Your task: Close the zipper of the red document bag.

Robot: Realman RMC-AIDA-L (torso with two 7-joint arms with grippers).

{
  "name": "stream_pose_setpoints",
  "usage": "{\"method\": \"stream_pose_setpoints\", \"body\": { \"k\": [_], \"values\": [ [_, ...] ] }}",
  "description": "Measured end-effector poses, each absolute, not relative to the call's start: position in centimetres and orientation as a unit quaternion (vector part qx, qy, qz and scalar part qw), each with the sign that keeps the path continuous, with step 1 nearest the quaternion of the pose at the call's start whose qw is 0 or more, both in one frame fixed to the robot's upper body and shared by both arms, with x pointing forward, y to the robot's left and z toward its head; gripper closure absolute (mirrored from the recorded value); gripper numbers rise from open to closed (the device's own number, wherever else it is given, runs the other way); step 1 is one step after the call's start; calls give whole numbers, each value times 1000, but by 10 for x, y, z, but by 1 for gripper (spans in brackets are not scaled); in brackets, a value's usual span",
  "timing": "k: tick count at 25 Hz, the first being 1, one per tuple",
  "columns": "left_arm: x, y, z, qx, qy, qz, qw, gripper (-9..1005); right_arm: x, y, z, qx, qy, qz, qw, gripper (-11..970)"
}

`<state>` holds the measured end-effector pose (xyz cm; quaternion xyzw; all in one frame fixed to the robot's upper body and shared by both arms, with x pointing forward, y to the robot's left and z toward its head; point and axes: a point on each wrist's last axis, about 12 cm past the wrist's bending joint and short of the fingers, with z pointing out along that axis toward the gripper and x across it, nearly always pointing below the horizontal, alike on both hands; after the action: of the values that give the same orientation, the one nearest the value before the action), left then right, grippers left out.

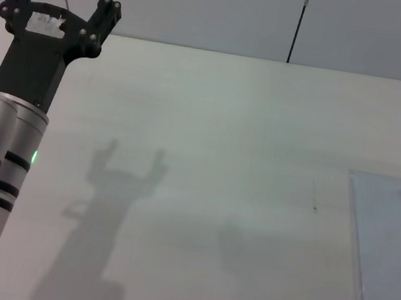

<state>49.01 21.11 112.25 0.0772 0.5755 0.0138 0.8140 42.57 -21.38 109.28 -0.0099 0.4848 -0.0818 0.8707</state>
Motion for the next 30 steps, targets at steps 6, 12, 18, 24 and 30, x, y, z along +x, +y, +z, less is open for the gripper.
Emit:
{"method": "stream_pose_setpoints", "body": {
  "k": [6,12,18,24,30],
  "values": [
    [490,211,1123,78,574,14,815,122,426,-214,1093,-10,483,-81,872,245],
    [491,211,1124,76,572,14,817,122,426,-213,1093,-9,483,-81,872,250],
    [492,210,1125,77,570,13,818,122,427,-214,1093,-5,484,-83,871,255],
    [492,210,1124,77,571,13,817,122,428,-214,1093,2,485,-83,870,259],
    [492,210,1123,78,572,15,816,122,427,-214,1093,3,484,-84,871,264]
  ]
}}
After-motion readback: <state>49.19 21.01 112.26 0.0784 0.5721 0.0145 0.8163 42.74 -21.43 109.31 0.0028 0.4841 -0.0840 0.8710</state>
